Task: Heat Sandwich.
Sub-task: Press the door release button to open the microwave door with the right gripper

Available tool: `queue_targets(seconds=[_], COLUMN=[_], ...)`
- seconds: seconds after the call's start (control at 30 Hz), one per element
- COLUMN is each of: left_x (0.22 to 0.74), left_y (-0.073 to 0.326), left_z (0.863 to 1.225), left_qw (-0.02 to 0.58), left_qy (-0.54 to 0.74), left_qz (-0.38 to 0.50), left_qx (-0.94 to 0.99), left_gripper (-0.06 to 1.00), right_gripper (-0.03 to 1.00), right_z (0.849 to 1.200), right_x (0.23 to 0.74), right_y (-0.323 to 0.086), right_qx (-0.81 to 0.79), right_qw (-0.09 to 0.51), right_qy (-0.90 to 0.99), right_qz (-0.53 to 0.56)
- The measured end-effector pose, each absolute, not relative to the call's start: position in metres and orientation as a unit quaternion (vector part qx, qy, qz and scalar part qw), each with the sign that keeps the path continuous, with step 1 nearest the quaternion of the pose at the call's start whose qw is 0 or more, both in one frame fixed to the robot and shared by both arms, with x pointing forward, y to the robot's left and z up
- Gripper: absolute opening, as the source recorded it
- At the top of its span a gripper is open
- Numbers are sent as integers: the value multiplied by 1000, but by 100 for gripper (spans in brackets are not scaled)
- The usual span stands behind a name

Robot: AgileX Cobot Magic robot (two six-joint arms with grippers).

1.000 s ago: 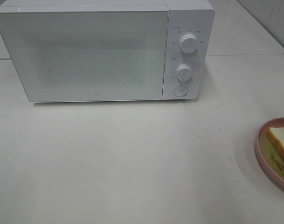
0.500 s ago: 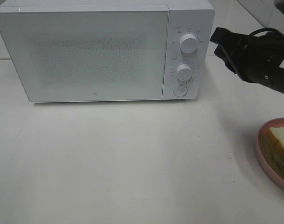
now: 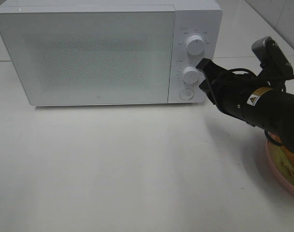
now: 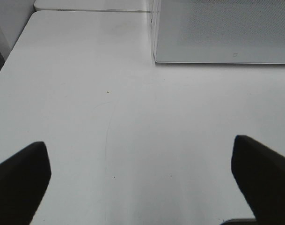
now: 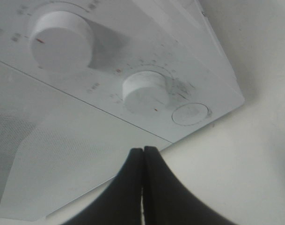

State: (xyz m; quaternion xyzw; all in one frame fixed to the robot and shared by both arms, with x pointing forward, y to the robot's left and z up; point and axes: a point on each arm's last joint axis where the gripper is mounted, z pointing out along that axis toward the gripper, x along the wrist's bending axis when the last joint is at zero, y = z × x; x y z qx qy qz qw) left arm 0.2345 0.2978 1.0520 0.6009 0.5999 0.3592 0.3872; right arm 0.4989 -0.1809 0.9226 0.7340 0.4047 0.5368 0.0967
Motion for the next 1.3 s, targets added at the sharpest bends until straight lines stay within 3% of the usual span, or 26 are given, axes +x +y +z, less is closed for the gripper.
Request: queue_targets(seconds=[0.6,1.3], left_x=[234,234], left_y=[298,298], left_z=[1052,1052], left_qw=[387,387], left_qy=[600,600], left_qz=[359,359], left_qx=[601,601], left_gripper=[97,97], right_gripper=[1,1], right_z=[873,864], right_x=[504,546], right_y=[-175,-154], right_qx=[777,789], right_qw=[38,17], right_qy=[356,322], right_qz=[518,523])
